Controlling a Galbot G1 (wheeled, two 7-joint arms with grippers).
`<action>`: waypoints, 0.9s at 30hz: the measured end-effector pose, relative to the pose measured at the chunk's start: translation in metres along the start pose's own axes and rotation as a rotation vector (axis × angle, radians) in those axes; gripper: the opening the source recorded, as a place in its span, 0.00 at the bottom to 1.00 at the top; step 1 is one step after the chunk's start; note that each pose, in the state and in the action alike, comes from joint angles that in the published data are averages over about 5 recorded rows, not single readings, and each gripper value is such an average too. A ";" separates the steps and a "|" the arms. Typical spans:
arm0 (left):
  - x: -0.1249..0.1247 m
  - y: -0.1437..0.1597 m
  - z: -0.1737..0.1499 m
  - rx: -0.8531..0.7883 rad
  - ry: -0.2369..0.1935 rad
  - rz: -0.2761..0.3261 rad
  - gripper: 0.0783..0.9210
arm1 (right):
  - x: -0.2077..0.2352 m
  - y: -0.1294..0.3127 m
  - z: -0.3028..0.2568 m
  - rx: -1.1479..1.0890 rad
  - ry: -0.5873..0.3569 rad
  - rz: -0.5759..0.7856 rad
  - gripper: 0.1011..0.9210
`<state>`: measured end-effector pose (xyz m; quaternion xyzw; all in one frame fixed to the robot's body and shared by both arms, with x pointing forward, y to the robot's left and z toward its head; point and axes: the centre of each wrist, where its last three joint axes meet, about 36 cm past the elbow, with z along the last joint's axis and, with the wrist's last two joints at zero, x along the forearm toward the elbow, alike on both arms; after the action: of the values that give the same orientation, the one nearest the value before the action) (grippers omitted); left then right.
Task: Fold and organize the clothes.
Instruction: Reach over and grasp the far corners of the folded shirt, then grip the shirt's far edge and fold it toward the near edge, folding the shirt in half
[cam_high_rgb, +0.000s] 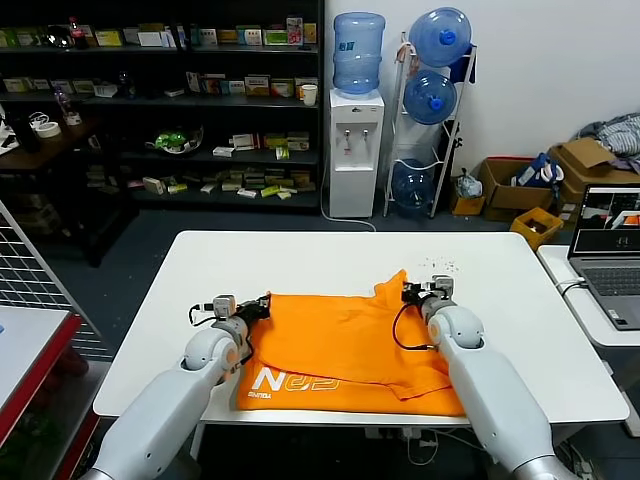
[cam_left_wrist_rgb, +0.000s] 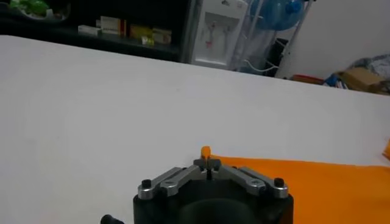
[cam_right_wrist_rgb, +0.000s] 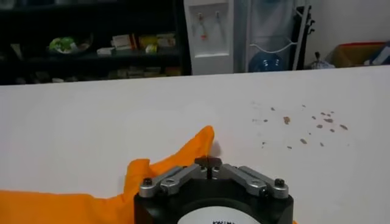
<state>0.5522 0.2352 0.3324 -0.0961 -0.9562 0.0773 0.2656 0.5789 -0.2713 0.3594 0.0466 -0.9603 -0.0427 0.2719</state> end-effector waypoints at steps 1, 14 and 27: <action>0.003 0.000 -0.001 0.001 -0.007 0.000 0.02 | 0.004 0.000 0.000 -0.002 -0.006 0.000 0.03; 0.075 -0.014 -0.007 -0.017 -0.117 0.038 0.02 | 0.094 -0.007 0.015 0.008 -0.047 -0.008 0.03; 0.160 -0.037 0.031 -0.050 -0.145 0.077 0.02 | 0.195 -0.002 0.046 0.043 -0.024 -0.025 0.04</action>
<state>0.3958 0.2322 0.3926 -0.1337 -0.9700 0.0704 0.1902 0.3893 -0.2928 0.4212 0.0641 -0.9634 -0.0260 0.2589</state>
